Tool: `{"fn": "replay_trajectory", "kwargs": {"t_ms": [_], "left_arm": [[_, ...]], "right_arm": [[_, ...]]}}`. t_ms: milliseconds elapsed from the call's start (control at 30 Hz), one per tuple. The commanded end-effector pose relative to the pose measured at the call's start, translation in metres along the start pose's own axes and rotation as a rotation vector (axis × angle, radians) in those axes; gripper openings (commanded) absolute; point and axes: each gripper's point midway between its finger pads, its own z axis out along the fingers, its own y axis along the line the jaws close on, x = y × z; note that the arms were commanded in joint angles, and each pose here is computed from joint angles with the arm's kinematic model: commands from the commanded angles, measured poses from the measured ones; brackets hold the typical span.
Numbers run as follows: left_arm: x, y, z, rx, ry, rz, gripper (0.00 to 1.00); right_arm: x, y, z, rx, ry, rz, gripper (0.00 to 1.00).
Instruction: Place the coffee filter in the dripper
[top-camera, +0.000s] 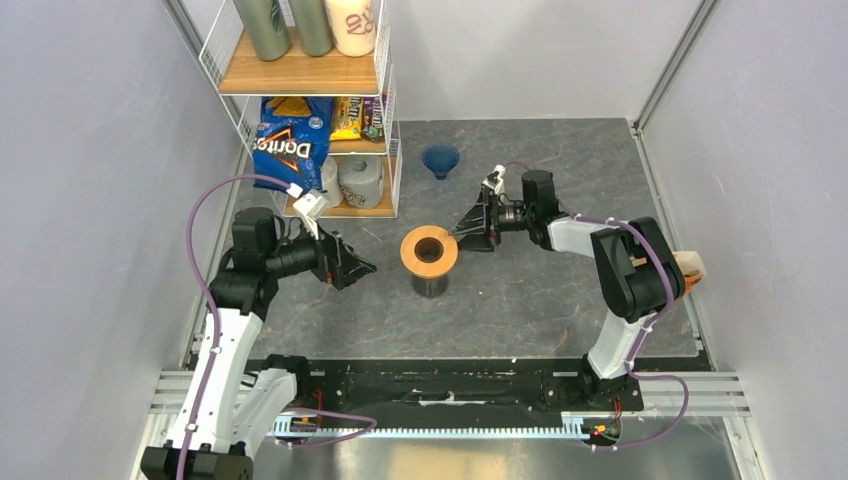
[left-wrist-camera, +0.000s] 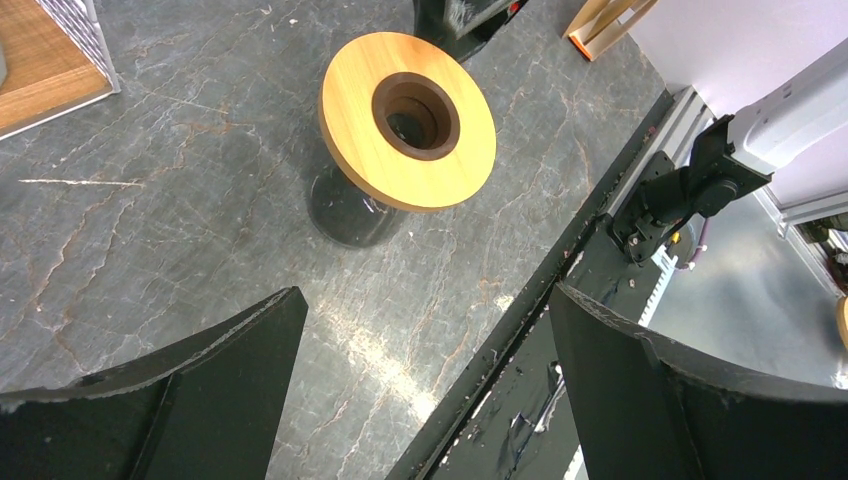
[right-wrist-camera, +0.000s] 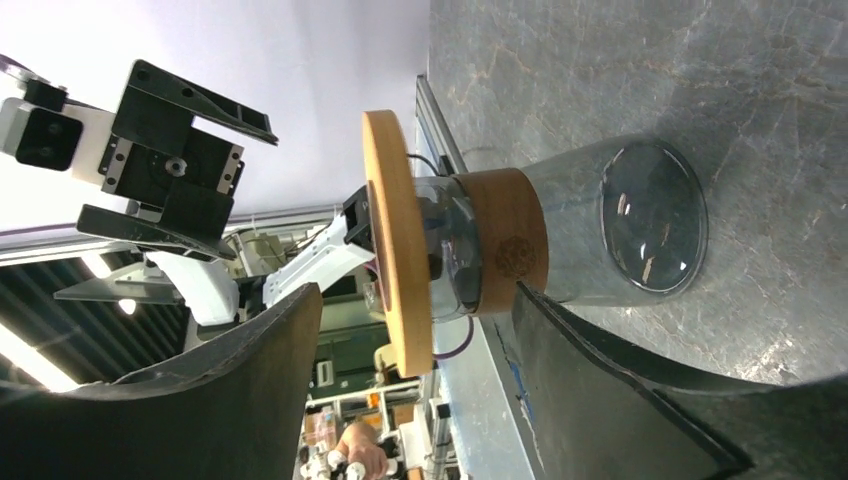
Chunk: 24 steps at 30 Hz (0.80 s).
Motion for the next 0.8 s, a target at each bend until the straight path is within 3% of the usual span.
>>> {"fn": "replay_trajectory", "kwargs": {"t_ms": [0, 133, 333, 567, 767], "left_arm": [[-0.008, -0.006, -0.003, 0.018, -0.013, 0.033, 1.0], [-0.009, -0.007, -0.004, 0.01, -0.016, 0.033, 1.0], [-0.016, -0.008, -0.004, 0.004, -0.04, 0.015, 1.0], [-0.02, -0.008, -0.005, -0.002, -0.049, 0.006, 1.0], [-0.021, -0.007, -0.005, -0.008, -0.037, 0.002, 1.0]], "right_arm": [[-0.02, 0.034, -0.026, 0.032, -0.057, -0.172, 0.78], [-0.036, 0.037, -0.058, 0.121, -0.117, -0.231, 0.78], [-0.092, 0.022, -0.1, 0.33, -0.321, -0.271, 0.78], [-0.183, -0.005, -0.108, 0.514, -0.601, -0.238, 0.75], [-0.225, -0.025, -0.084, 0.729, -0.668, -0.274, 0.72]]}}
